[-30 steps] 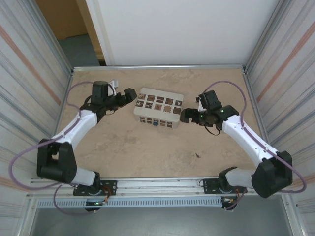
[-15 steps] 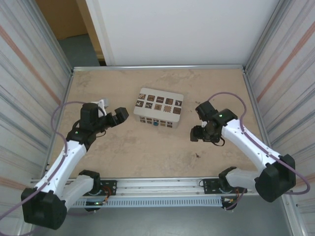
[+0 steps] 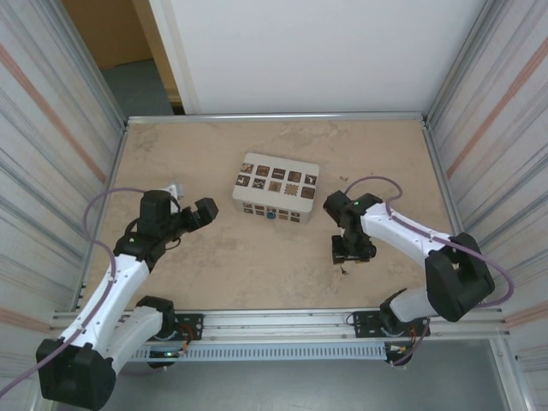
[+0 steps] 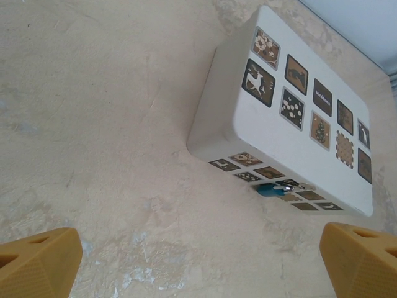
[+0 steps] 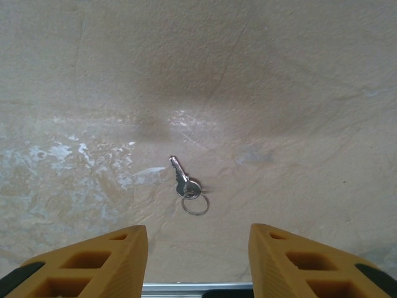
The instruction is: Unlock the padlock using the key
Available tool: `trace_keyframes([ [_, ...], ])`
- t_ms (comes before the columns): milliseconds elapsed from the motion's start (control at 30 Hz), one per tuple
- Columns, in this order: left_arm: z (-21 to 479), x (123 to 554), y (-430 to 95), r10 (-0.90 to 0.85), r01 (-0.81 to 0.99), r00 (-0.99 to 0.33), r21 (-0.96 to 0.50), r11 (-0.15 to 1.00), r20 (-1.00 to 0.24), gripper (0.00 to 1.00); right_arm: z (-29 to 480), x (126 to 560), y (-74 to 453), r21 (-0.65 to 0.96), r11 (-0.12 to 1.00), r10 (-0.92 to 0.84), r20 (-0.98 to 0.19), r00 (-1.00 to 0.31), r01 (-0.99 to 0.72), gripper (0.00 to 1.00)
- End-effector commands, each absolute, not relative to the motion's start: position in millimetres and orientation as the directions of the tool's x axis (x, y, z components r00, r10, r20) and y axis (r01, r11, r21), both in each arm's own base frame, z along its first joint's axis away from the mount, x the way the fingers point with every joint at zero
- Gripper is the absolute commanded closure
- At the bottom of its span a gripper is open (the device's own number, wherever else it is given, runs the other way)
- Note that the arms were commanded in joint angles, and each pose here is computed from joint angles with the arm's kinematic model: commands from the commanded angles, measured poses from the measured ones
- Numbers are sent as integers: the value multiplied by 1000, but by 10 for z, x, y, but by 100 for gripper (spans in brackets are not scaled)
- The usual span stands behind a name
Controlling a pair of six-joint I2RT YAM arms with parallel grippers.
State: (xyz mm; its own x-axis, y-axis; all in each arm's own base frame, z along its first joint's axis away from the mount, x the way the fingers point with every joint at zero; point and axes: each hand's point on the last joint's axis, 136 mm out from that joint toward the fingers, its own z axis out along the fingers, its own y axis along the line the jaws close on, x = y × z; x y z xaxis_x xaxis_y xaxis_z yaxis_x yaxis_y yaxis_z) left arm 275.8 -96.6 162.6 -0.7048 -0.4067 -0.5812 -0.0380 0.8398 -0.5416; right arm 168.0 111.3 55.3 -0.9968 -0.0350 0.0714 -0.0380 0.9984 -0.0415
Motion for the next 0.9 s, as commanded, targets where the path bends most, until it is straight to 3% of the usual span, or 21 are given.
trace_keyframes([
  [0,1602,2773,-910,-399,-49,-700,-518,854,-592,1,460,1640,1121,-56,998,-15,102,-995,-21,57],
  [300,1564,2781,-895,-398,-59,-707,-512,857,-585,1,272,1553,1131,-79,997,-13,164,-986,-27,64],
  [867,1579,2820,-896,-393,-55,-708,-508,859,-587,1,157,1459,1111,-106,994,2,204,-979,-20,67],
])
